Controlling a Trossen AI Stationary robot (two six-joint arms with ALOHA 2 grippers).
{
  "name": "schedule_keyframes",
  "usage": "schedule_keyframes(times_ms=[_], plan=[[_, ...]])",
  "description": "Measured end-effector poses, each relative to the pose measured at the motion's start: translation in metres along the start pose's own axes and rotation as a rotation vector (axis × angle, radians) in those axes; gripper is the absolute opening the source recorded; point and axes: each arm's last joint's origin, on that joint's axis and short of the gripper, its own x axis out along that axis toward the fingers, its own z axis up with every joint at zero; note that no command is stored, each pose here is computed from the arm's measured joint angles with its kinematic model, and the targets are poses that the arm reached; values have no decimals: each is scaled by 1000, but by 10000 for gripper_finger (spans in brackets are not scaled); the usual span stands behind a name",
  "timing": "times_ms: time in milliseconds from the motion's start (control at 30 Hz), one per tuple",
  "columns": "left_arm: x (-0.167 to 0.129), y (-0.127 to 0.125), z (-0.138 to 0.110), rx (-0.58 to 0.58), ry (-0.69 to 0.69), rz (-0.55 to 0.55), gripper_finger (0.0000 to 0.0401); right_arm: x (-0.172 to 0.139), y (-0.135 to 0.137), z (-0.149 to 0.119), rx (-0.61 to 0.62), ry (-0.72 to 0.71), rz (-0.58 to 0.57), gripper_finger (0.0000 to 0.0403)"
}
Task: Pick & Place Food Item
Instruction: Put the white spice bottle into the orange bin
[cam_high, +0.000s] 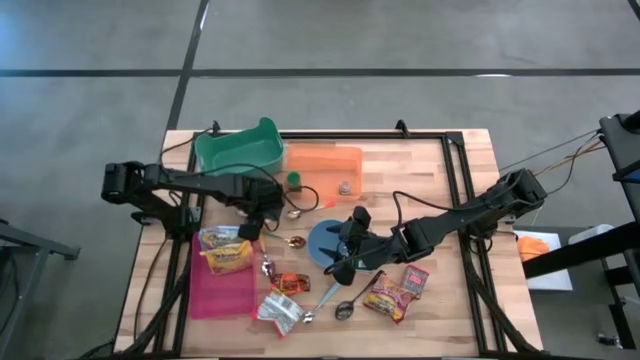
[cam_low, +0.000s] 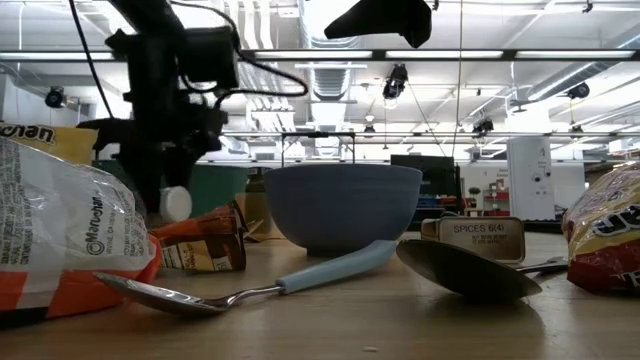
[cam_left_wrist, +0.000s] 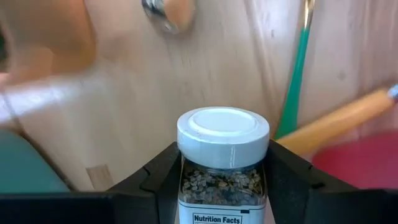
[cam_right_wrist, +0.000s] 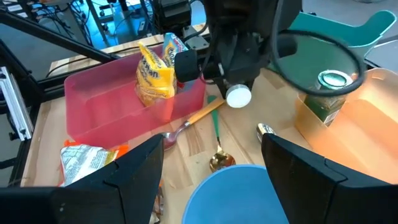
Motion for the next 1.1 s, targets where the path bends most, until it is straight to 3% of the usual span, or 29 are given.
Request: schedule_keyframes(times_ms=[567, 867, 1100], plan=[[-36, -11, 28, -95, -173, -42, 176, -1, 2, -1, 1, 1, 16, 266], [-78, -25, 31, -186, -512, -94, 176, -3, 5, -2, 30, 3, 24, 266], [-96, -42, 53, -222, -794, -127, 175, -1, 6, -2, 72, -16, 13, 266]])
